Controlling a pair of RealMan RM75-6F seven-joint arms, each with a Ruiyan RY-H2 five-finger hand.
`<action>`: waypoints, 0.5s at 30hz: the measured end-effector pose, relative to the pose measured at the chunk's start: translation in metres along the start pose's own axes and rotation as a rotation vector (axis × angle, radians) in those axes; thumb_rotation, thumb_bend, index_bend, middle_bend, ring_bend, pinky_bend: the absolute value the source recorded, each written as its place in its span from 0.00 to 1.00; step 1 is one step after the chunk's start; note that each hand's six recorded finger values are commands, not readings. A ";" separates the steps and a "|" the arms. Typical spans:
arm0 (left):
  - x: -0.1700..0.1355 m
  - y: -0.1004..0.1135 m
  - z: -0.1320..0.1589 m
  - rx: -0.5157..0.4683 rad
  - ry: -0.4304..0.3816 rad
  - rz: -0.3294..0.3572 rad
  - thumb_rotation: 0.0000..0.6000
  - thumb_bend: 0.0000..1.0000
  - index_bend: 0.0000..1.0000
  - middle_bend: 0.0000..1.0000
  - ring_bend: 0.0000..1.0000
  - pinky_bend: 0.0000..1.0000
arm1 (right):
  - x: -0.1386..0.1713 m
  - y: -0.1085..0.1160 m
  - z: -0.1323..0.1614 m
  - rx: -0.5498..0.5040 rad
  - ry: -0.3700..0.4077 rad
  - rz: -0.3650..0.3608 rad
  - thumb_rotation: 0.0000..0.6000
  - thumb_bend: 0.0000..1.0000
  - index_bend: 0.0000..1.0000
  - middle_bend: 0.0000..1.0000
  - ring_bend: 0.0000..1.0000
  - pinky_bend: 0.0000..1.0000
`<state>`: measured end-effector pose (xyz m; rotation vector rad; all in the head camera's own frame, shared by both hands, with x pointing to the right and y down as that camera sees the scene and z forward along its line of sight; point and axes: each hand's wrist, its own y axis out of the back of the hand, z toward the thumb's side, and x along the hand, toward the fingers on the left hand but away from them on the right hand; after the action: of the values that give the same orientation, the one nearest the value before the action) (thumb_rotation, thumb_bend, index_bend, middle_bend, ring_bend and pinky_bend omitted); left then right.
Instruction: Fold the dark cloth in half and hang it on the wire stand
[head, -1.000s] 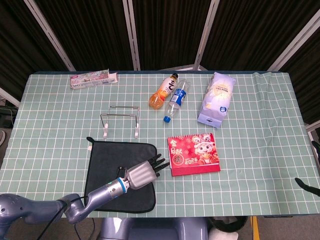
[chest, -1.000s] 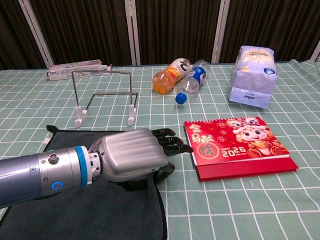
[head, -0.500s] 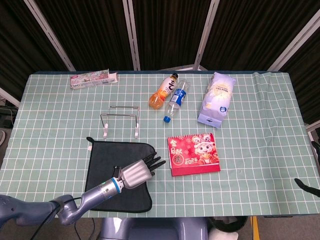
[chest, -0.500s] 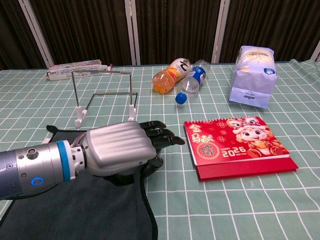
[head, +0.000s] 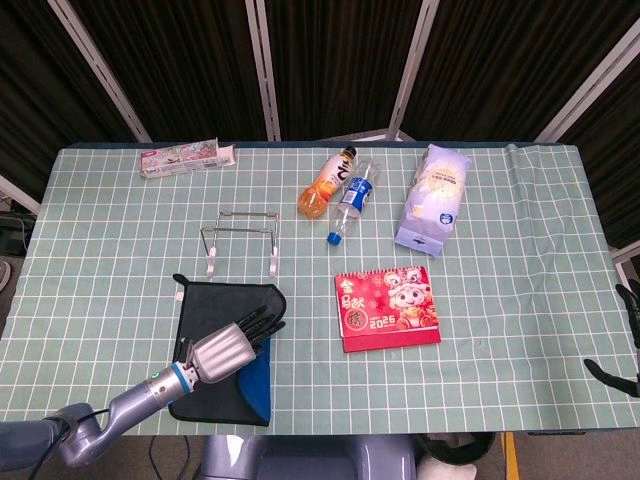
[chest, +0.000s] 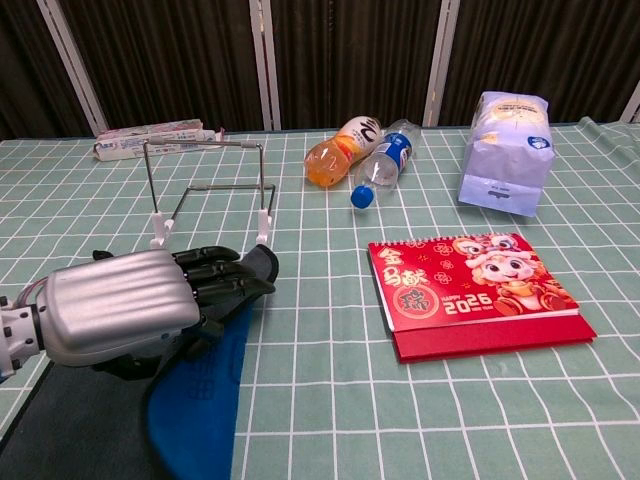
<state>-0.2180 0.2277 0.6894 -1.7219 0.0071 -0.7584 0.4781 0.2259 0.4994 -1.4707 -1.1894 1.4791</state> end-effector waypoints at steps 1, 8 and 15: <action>-0.003 -0.002 -0.002 0.001 0.002 -0.002 1.00 0.48 0.67 0.00 0.00 0.00 | 0.000 0.000 0.000 0.000 0.001 0.000 1.00 0.00 0.00 0.00 0.00 0.00; -0.025 -0.016 -0.015 0.011 0.018 -0.025 1.00 0.48 0.67 0.00 0.00 0.00 | 0.001 -0.001 0.002 0.004 0.005 0.002 1.00 0.00 0.00 0.00 0.00 0.00; -0.038 -0.026 -0.023 0.015 0.037 -0.049 1.00 0.48 0.67 0.00 0.00 0.00 | 0.001 -0.002 0.002 0.005 0.006 0.006 1.00 0.00 0.00 0.00 0.00 0.00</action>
<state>-0.2694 0.2304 0.6960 -1.6989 -0.0156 -0.8246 0.4754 0.2267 0.5006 -1.4752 -1.1783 1.4796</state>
